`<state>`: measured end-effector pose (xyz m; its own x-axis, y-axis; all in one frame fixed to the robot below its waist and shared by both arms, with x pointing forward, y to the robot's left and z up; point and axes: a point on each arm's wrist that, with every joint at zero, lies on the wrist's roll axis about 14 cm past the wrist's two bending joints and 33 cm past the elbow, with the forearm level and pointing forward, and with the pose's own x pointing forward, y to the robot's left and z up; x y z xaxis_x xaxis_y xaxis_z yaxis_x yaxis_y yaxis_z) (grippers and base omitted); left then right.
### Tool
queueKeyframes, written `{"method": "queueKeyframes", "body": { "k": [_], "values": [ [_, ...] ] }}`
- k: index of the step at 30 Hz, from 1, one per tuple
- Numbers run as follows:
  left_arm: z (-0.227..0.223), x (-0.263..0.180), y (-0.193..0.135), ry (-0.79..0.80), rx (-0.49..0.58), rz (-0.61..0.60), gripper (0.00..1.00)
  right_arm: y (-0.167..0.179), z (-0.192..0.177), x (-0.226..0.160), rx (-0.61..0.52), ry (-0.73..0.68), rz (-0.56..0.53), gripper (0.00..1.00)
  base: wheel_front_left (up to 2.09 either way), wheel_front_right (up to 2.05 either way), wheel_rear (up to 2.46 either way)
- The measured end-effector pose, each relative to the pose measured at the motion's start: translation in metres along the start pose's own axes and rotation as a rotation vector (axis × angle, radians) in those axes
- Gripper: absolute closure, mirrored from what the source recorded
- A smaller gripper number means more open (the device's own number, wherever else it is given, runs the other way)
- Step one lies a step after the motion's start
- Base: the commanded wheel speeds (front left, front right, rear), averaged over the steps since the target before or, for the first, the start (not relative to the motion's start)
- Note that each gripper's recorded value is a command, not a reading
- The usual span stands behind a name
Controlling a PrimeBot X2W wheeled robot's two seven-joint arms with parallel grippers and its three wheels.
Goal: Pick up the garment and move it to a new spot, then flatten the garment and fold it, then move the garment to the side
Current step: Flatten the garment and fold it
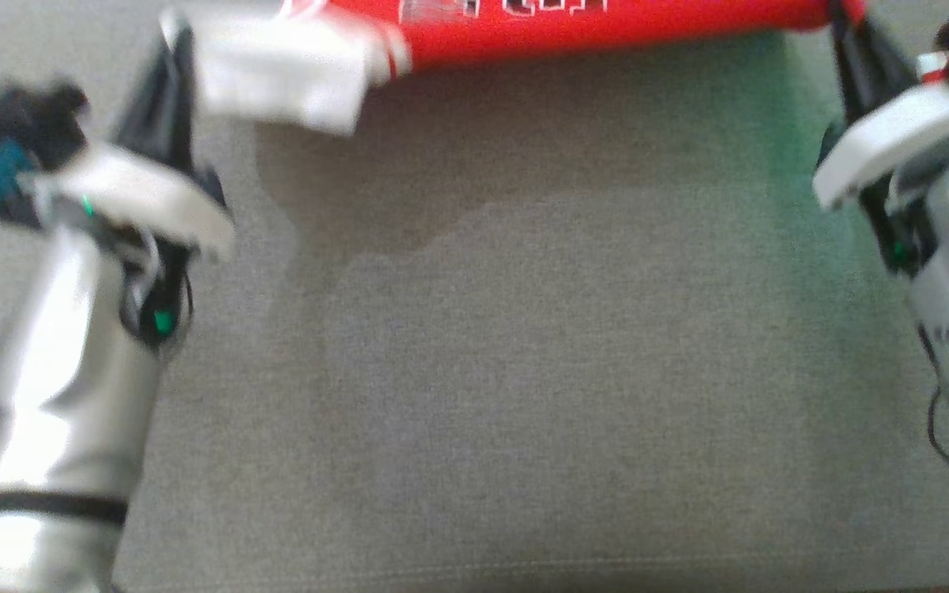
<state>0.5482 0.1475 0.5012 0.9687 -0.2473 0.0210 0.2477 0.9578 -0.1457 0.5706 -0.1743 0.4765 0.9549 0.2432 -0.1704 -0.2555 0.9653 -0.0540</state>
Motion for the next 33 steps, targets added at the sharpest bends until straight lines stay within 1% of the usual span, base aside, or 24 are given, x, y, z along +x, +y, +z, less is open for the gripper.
{"method": "queueKeyframes", "body": {
  "k": [3,5,9,14,17,26,33],
  "values": [
    [-0.023,-0.031,-0.003,0.062,0.002,-0.004,1.0,0.005,-0.02,-0.022,0.003,0.077,0.026,1.0,0.0,0.0,0.0],
    [-0.032,-0.049,-0.006,0.09,0.007,-0.01,1.0,0.006,-0.031,-0.038,-0.023,0.125,0.051,1.0,0.0,0.0,0.0],
    [-0.046,-0.082,-0.016,0.141,0.031,-0.046,1.0,0.01,-0.05,-0.07,-0.033,0.203,0.087,1.0,0.0,0.0,0.0],
    [-0.057,-0.116,-0.028,0.186,0.071,-0.096,1.0,0.013,-0.061,-0.101,-0.033,0.253,0.109,1.0,0.0,0.0,0.0],
    [-0.058,-0.129,-0.031,0.194,0.083,-0.11,1.0,0.012,-0.066,-0.116,-0.037,0.276,0.114,1.0,0.0,0.0,0.0],
    [-0.059,-0.159,-0.049,0.193,0.072,-0.151,1.0,0.009,-0.082,-0.161,-0.02,0.353,0.117,1.0,0.0,0.0,0.0],
    [-0.055,-0.176,-0.061,0.176,0.046,-0.165,1.0,0.01,-0.087,-0.184,0.01,0.387,0.124,1.0,0.0,0.0,0.0]
  ]
}}
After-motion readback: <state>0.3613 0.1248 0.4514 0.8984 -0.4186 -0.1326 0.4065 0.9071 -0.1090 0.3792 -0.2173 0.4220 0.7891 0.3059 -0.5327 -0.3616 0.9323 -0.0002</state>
